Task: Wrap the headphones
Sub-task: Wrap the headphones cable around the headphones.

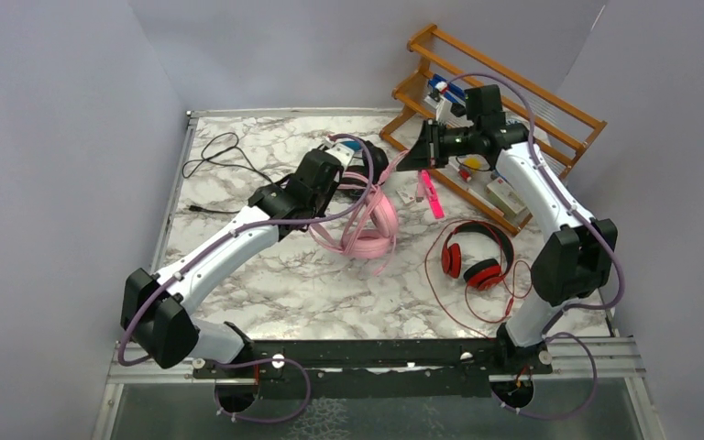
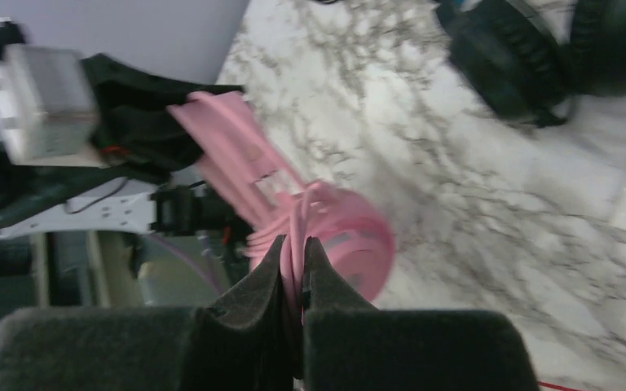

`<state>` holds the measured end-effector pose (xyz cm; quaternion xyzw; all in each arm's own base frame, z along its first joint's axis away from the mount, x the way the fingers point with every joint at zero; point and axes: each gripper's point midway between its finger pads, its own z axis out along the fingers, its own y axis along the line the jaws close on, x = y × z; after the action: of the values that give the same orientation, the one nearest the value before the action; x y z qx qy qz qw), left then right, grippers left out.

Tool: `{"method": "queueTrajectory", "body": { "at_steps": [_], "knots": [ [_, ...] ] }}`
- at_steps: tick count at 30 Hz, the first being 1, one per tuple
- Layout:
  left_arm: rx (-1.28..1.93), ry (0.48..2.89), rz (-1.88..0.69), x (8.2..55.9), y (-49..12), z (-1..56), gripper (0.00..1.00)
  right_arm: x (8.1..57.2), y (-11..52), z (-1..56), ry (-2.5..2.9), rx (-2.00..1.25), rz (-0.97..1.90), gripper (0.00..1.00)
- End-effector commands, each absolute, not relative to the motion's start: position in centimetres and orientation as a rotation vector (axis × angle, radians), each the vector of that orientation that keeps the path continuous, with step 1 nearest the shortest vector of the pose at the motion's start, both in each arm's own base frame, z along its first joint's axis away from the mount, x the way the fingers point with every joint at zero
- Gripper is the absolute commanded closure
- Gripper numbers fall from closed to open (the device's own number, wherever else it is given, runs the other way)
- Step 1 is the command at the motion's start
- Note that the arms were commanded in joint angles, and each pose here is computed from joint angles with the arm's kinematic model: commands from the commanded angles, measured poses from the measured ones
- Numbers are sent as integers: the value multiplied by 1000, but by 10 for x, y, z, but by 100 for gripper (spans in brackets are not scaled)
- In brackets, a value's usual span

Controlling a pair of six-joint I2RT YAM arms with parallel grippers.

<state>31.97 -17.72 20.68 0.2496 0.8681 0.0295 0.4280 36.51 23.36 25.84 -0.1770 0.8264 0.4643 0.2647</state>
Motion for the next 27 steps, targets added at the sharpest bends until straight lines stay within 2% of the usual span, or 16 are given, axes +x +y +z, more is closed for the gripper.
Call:
{"method": "queueTrajectory", "body": {
  "at_steps": [1,6,11,18,27],
  "knots": [
    [470,2231,153,324,-164,197,100,323,271,308,2120,-536,1582,100],
    [290,2260,95,329,-172,202,100,286,298,331,2055,-481,1778,100],
    [196,2329,0,326,-188,200,100,265,320,343,1918,-375,1808,100],
    [121,2358,-130,321,-209,208,100,284,336,333,1742,-125,1697,100],
    [103,2378,-220,314,-224,224,100,309,342,312,1645,-56,1421,100]
  ]
}}
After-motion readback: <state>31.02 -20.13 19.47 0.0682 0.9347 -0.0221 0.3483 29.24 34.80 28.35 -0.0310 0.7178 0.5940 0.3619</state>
